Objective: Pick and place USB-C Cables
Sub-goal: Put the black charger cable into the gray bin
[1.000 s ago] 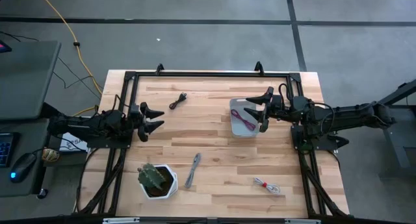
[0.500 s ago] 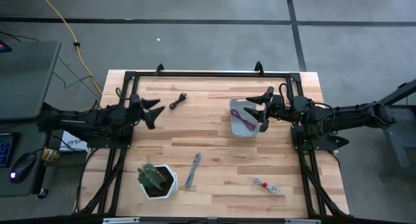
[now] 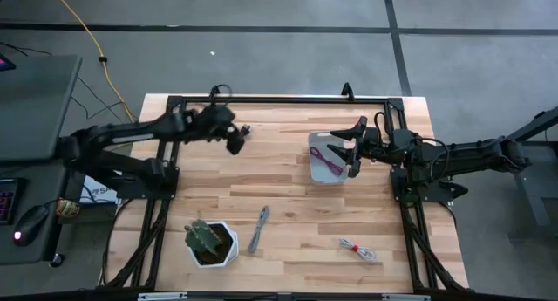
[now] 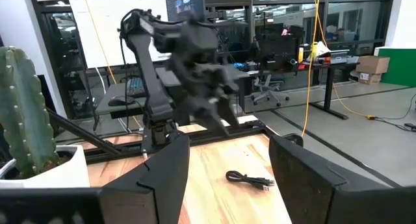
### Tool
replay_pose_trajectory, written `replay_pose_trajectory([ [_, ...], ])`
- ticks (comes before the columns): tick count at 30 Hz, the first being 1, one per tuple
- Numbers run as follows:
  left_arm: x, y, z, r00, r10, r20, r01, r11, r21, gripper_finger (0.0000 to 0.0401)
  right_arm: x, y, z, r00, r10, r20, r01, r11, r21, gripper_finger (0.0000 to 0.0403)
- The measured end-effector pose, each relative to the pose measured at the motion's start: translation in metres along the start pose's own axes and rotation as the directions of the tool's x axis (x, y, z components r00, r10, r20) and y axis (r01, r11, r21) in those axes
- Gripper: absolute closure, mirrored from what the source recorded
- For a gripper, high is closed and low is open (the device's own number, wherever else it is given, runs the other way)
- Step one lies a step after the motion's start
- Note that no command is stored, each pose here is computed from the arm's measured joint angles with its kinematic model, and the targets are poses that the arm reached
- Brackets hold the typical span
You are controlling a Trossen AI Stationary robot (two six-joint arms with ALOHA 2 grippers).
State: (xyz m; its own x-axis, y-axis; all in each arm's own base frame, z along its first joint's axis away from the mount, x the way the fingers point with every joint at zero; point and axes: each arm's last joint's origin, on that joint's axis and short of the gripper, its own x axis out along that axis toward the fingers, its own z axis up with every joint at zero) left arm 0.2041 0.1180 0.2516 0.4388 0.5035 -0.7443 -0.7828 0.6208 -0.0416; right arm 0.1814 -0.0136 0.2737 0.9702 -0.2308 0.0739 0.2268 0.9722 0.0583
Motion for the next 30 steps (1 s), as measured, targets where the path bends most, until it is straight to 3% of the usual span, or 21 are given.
replay_pose_trajectory([
  [5, 0.044, 0.01, 0.007, 0.985, 0.076, -0.154, -0.075, 0.997, 0.01, 0.0167, 0.0, 0.0, 0.0, 1.0, 0.0, 0.0, 0.0, 1.0, 0.0, 0.0199],
  [15, 0.109, 0.025, -0.015, 0.909, 0.147, -0.39, -0.141, 0.989, 0.044, 0.0167, 0.0, 0.0, 0.0, 1.0, 0.0, -0.001, 0.0, 1.0, 0.013, 0.0199],
  [21, 0.129, 0.029, -0.027, 0.873, 0.149, -0.464, -0.145, 0.988, 0.044, 0.0167, 0.0, 0.0, -0.001, 1.0, 0.0, -0.008, 0.0, 1.0, 0.027, 0.0199],
  [30, 0.137, 0.028, -0.03, 0.865, 0.128, -0.484, -0.126, 0.991, 0.037, 0.0167, 0.0, 0.0, -0.001, 1.0, 0.0, -0.008, 0.0, 1.0, 0.028, 0.0199],
])
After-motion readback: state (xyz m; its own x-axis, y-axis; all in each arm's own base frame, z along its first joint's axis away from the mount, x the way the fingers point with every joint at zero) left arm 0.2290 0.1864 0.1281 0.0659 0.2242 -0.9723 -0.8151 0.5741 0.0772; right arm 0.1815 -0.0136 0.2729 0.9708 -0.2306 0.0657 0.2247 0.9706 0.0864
